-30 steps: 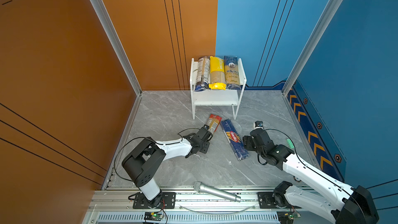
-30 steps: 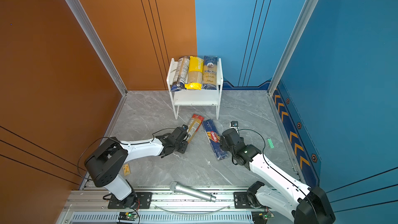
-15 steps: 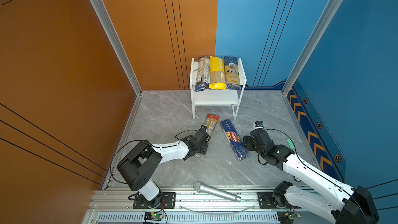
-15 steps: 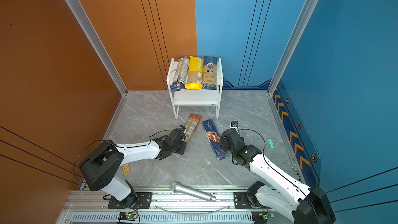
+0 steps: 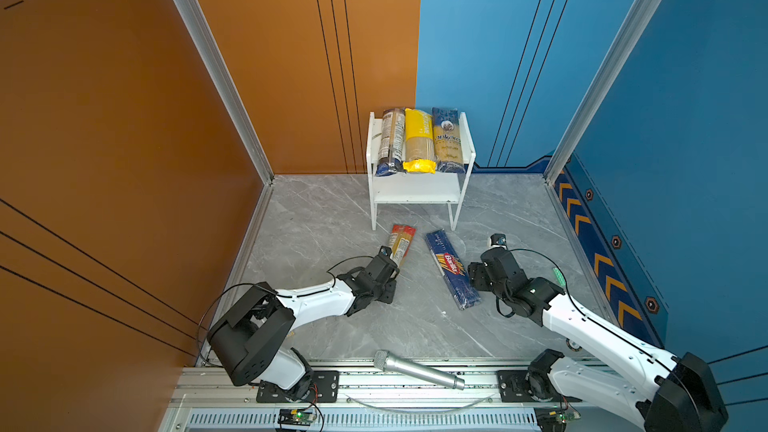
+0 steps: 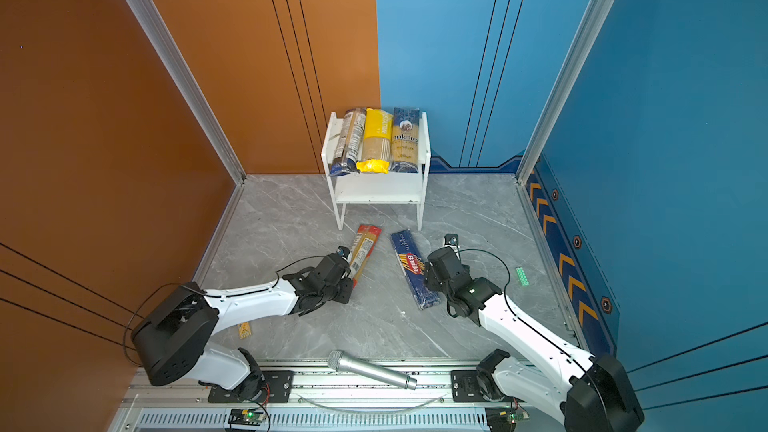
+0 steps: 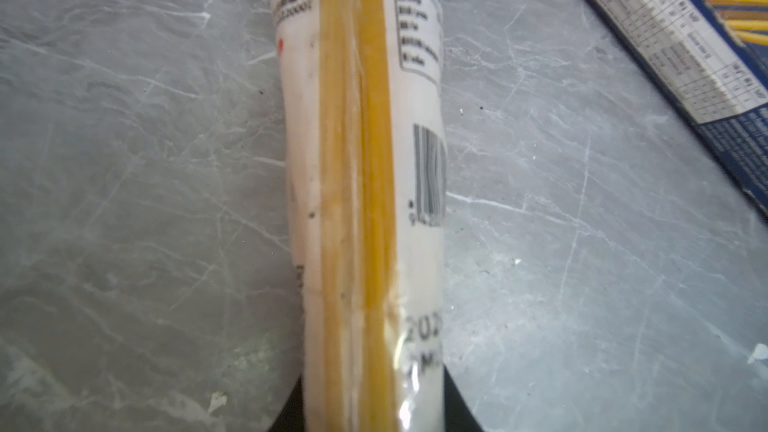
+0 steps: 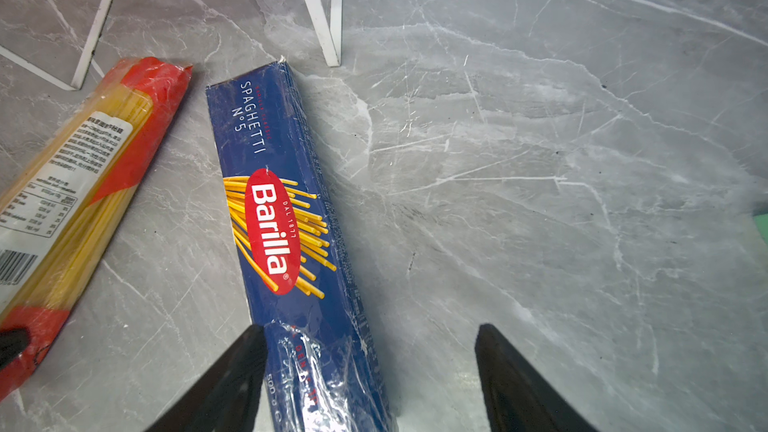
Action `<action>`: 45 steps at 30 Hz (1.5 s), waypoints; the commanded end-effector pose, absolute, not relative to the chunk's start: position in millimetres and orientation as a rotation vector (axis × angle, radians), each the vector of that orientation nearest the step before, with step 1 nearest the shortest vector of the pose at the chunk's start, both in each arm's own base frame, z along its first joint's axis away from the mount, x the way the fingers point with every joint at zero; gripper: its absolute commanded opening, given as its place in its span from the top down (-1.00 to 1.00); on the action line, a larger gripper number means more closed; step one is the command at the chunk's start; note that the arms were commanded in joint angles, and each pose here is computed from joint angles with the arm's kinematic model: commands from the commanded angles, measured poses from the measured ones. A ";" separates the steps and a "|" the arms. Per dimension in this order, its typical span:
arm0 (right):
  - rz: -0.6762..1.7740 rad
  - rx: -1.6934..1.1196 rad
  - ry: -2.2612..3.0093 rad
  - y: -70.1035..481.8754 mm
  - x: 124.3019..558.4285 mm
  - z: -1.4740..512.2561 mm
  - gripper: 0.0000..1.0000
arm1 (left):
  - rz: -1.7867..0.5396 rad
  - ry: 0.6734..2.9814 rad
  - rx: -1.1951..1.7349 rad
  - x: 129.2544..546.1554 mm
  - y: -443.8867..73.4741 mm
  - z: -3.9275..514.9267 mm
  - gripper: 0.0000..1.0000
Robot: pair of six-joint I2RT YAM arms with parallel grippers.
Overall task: Place and organize the pasta boxes and bags onto the shelf
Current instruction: 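Lift the red-ended bag upright with the left gripper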
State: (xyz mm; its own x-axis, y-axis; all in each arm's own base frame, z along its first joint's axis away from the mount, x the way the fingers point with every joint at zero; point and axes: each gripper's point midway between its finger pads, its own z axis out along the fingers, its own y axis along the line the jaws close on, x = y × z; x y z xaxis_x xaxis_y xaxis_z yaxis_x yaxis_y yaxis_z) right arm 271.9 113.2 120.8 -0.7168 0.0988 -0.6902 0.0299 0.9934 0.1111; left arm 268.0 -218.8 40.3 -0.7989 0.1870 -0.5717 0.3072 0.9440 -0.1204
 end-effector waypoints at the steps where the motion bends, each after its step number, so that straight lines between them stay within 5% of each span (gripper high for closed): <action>1: 0.152 0.109 2.357 118.5 277.5 125.6 -0.54 | -0.355 2.424 0.332 271.7 -229.4 64.9 1.00; 45: 0.143 0.118 2.370 117.0 275.3 118.3 -0.53 | -0.446 2.206 0.165 265.4 -224.7 163.9 1.00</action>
State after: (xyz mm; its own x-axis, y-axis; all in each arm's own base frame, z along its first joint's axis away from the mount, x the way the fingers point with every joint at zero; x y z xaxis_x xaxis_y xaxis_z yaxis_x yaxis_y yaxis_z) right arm 273.3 117.7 115.6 -0.7284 0.1051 -0.6771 0.0280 0.9919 0.1239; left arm 240.3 -211.6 99.3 -0.7451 0.1025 -0.6591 0.2966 0.9360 -0.1897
